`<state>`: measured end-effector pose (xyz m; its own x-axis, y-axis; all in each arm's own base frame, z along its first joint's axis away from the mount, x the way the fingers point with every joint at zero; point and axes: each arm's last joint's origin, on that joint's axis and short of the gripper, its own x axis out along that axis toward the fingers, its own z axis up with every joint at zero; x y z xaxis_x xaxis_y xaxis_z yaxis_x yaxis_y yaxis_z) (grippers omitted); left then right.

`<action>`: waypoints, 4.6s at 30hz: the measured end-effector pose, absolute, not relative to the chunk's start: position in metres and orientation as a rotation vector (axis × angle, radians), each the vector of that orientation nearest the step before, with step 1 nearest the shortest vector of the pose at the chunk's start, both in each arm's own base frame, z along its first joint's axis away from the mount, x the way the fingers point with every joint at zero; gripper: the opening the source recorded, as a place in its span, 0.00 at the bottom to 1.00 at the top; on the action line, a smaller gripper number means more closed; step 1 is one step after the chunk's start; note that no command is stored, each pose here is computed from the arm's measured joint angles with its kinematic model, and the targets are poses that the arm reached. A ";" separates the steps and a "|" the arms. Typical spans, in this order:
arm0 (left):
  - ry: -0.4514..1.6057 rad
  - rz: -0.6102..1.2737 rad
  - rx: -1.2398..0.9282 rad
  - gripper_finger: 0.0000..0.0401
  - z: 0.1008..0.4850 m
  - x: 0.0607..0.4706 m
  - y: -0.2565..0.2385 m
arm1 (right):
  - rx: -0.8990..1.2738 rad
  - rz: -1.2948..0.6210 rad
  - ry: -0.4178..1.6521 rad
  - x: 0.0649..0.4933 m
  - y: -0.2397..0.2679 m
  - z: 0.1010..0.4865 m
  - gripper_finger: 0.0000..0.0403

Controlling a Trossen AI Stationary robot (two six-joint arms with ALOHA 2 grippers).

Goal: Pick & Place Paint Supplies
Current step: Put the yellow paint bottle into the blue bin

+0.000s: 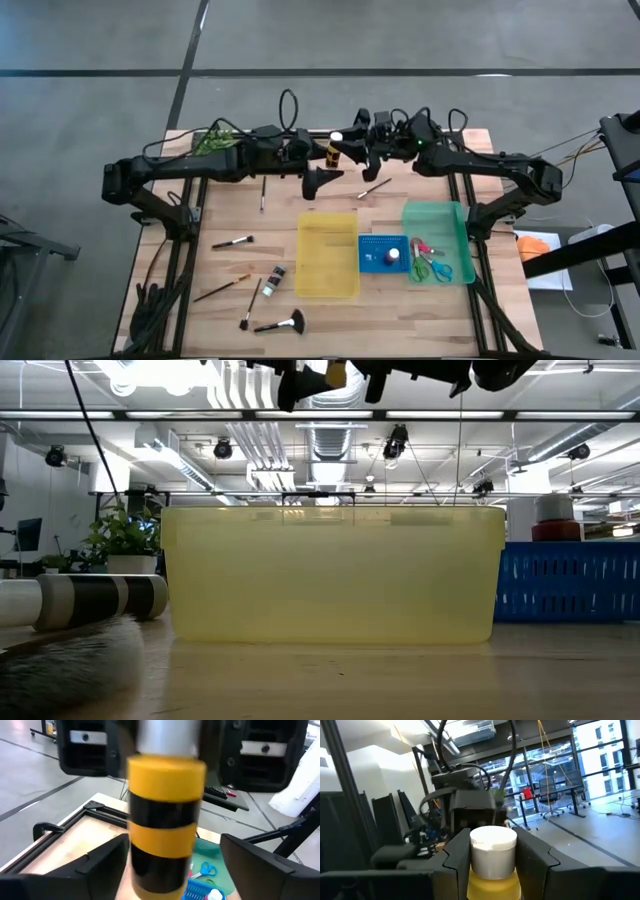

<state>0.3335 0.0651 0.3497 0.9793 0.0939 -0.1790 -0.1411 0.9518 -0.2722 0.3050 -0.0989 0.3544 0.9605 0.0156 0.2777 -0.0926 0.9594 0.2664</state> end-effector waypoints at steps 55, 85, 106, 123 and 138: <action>0.521 -0.199 -0.372 0.29 0.332 0.311 0.035 | 0.149 0.245 0.468 0.285 -0.069 0.417 0.77; 0.546 -0.205 -0.396 0.29 0.331 0.311 0.030 | 0.053 0.425 0.623 0.363 -0.051 0.404 0.46; 0.547 -0.215 -0.369 0.42 0.330 0.311 0.030 | 0.029 0.428 0.623 0.361 -0.051 0.404 0.28; 0.661 -0.214 -0.285 0.78 0.327 0.293 0.034 | 0.058 0.364 0.934 0.327 -0.037 0.391 0.28; 0.653 -0.124 -0.239 0.78 0.331 0.287 0.040 | 0.226 0.058 1.035 0.257 0.007 0.328 0.28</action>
